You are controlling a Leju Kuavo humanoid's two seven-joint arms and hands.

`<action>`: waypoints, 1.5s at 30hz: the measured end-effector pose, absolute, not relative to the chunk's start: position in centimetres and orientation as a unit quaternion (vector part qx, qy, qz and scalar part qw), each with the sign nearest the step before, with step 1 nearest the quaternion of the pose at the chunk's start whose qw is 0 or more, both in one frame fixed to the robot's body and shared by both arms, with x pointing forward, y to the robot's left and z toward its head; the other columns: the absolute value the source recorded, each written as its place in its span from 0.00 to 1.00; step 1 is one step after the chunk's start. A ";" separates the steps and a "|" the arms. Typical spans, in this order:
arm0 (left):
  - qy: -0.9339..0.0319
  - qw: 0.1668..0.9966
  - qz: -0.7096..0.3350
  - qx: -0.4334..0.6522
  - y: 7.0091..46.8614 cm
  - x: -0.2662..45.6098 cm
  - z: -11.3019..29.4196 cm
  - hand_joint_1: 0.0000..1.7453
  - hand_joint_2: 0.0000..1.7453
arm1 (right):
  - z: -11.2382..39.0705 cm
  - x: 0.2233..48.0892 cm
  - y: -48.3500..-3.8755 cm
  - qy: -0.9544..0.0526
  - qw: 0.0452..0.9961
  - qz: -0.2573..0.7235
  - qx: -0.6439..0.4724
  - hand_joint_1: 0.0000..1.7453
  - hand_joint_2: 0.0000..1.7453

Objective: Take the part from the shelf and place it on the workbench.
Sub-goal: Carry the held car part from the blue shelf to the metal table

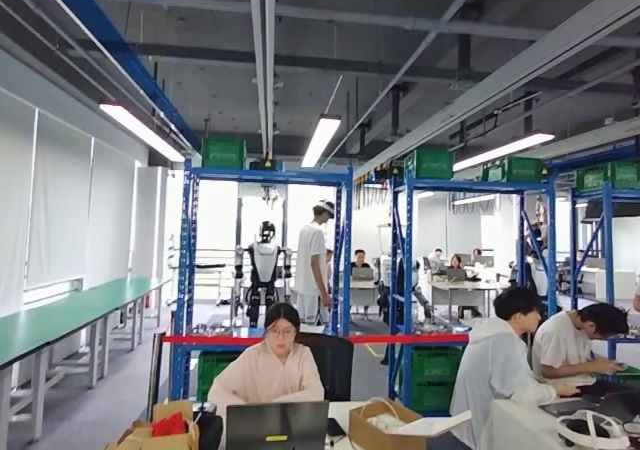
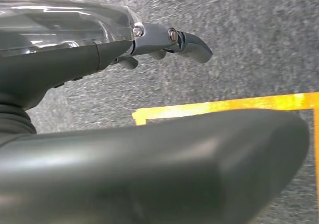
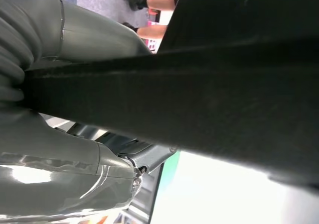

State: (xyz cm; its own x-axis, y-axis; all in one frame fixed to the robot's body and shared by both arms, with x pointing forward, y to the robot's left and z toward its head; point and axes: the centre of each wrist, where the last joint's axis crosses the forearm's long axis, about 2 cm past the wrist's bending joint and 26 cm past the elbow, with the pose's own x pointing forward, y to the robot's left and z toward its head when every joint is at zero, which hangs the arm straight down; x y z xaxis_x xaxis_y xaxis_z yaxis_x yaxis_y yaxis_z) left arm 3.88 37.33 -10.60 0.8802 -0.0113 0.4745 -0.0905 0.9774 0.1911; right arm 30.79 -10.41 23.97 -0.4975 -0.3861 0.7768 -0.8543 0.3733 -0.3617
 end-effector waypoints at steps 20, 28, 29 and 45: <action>-0.245 0.964 0.020 0.101 36.9 4.0 -10.6 0.00 1.00 | 25.0 30.2 -10.2 -0.782 0.277 0.380 0.409 1.00 1.00; -0.243 0.964 0.017 0.106 37.5 3.8 -10.6 0.00 1.00 | 25.3 30.1 -10.0 -0.784 0.271 0.378 0.412 1.00 1.00; -0.244 0.964 0.017 0.105 37.4 3.9 -10.6 0.00 1.00 | 25.5 30.1 -10.0 -0.784 0.269 0.378 0.412 1.00 1.00; -0.242 0.965 0.011 0.103 37.2 3.7 -10.6 0.00 1.00 | 26.1 30.1 -10.1 -0.794 0.258 0.370 0.408 1.00 1.00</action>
State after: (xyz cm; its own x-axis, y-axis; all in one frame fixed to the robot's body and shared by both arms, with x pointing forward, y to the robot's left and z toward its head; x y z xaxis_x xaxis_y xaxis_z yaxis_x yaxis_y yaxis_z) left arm 3.67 37.21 -10.64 0.8831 -0.0284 0.4684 -0.0713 0.9784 0.1939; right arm 30.13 -10.11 26.09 -0.5335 -0.4563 0.7122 -0.8389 0.3928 -0.3767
